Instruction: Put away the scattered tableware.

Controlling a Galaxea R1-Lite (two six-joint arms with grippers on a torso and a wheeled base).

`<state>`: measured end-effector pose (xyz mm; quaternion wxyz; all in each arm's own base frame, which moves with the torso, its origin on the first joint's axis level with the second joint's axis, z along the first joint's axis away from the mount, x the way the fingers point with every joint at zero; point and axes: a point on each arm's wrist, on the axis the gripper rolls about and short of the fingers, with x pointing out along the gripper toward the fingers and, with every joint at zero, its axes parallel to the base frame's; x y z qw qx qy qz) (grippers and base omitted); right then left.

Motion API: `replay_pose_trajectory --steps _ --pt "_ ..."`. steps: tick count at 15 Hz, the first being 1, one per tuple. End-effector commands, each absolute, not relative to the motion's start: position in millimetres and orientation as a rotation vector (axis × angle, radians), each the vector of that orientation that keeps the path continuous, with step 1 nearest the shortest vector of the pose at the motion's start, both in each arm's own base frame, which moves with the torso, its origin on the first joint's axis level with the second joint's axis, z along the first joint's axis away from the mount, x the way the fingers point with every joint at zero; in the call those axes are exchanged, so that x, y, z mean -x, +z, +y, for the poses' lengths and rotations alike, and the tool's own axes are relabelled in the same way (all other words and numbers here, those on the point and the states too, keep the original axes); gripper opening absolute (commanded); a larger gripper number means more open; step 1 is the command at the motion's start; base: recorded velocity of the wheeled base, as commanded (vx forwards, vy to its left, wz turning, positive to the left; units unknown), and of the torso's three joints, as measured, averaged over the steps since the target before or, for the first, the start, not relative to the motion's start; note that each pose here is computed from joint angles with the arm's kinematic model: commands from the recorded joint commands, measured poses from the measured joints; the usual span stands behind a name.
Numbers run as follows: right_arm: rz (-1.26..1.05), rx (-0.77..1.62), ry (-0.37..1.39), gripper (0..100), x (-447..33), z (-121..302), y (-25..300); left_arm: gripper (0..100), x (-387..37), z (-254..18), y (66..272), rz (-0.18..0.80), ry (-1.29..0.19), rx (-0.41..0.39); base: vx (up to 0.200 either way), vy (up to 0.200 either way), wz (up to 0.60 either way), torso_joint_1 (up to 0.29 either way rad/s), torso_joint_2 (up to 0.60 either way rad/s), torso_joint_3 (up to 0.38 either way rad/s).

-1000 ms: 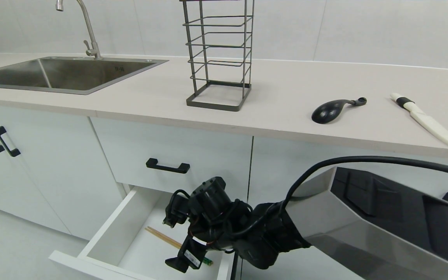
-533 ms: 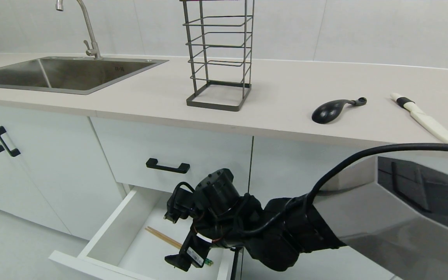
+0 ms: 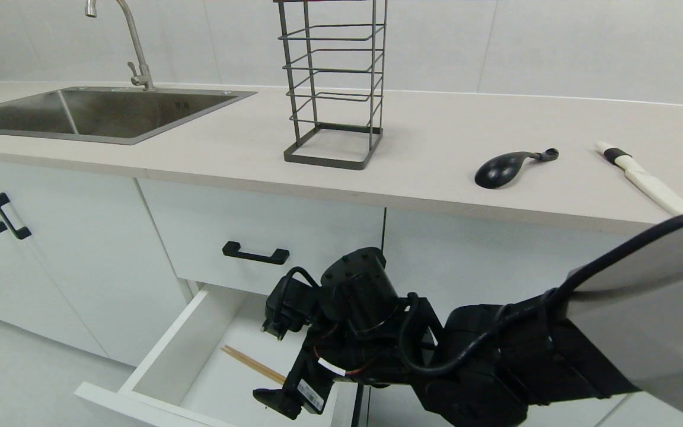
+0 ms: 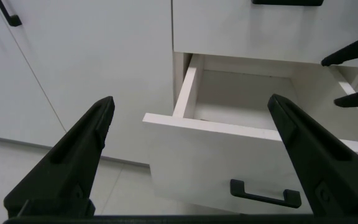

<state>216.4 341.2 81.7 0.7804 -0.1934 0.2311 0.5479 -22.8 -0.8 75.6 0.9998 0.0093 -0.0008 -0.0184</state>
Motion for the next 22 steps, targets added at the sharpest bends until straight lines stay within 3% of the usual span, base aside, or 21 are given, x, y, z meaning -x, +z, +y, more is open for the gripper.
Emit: replay_pose_trajectory --steps 1,13,22 --pt "0.468 0.404 1.176 100 -198.8 321.4 101.0 100 22.8 -0.8 75.6 -0.002 -0.037 -0.018 0.0 0.0 0.0 0.0 0.0 0.0" --pt "0.519 0.409 1.043 100 -147.7 232.5 103.3 100 22.8 -0.8 75.6 -0.002 -0.037 -0.018 0.0 0.0 0.0 0.0 0.0 0.0" --pt "0.529 0.428 1.009 100 -144.5 221.2 101.7 100 22.8 -0.9 75.6 -0.002 -0.038 -0.018 0.0 0.0 0.0 0.0 0.0 0.0"
